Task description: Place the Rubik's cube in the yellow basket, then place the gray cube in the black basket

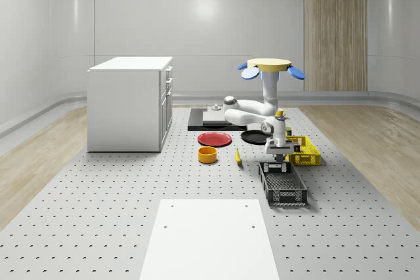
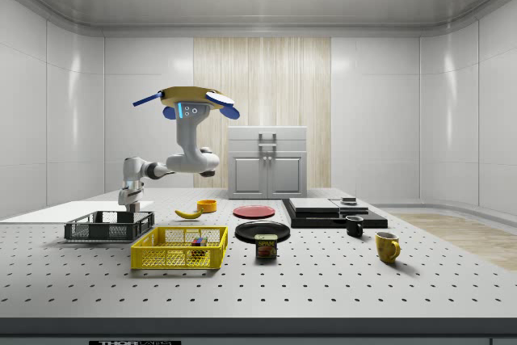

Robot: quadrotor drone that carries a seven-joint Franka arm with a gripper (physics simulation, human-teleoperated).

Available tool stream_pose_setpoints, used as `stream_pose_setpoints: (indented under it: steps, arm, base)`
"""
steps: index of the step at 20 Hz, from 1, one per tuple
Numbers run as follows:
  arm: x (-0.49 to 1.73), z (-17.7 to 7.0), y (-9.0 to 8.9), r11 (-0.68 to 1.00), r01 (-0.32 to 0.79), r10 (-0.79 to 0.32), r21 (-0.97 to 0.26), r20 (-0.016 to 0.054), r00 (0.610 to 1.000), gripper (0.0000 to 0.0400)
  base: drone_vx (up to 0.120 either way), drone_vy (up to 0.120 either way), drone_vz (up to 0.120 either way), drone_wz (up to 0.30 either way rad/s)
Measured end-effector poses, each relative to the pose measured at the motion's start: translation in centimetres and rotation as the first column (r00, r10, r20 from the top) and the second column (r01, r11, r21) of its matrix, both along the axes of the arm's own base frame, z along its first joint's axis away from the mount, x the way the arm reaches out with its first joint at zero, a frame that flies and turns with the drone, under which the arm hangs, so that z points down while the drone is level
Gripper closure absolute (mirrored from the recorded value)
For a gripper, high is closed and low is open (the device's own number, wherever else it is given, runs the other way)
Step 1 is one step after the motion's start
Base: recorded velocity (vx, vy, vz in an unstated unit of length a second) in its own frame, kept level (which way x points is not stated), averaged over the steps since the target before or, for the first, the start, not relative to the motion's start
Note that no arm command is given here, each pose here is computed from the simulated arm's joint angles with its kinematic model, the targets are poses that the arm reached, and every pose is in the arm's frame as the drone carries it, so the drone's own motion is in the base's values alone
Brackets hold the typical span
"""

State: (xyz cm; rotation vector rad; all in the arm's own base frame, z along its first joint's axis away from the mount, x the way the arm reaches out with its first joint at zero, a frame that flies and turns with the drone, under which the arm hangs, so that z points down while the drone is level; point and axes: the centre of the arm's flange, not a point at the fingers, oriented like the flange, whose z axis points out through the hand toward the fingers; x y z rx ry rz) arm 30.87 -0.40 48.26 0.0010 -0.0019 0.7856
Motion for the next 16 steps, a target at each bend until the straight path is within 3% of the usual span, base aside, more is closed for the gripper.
stream_pose_setpoints:
  steps: [2, 8, 12, 16]
  arm:
    - [0.00, 0.0, 0.0, 1.000, 0.000, 0.000, 0.000, 0.0000, 1.000, 0.0150]
    - [0.00, 0.0, 0.0, 1.000, 0.000, 0.000, 0.000, 0.0000, 1.000, 0.0150]
    - [0.10, 0.7, 0.0, 1.000, 0.000, 0.000, 0.000, 0.0100, 1.000, 0.0150]
    - [0.15, 2.2, 0.0, 1.000, 0.000, 0.000, 0.000, 0.0152, 1.000, 0.0150]
  base:
    - [0.120, -0.120, 0.000, 0.000]
    - [0.113, 0.000, 0.000, 0.000]
    - [0.000, 0.000, 0.000, 0.000]
    - [0.000, 0.000, 0.000, 0.000]
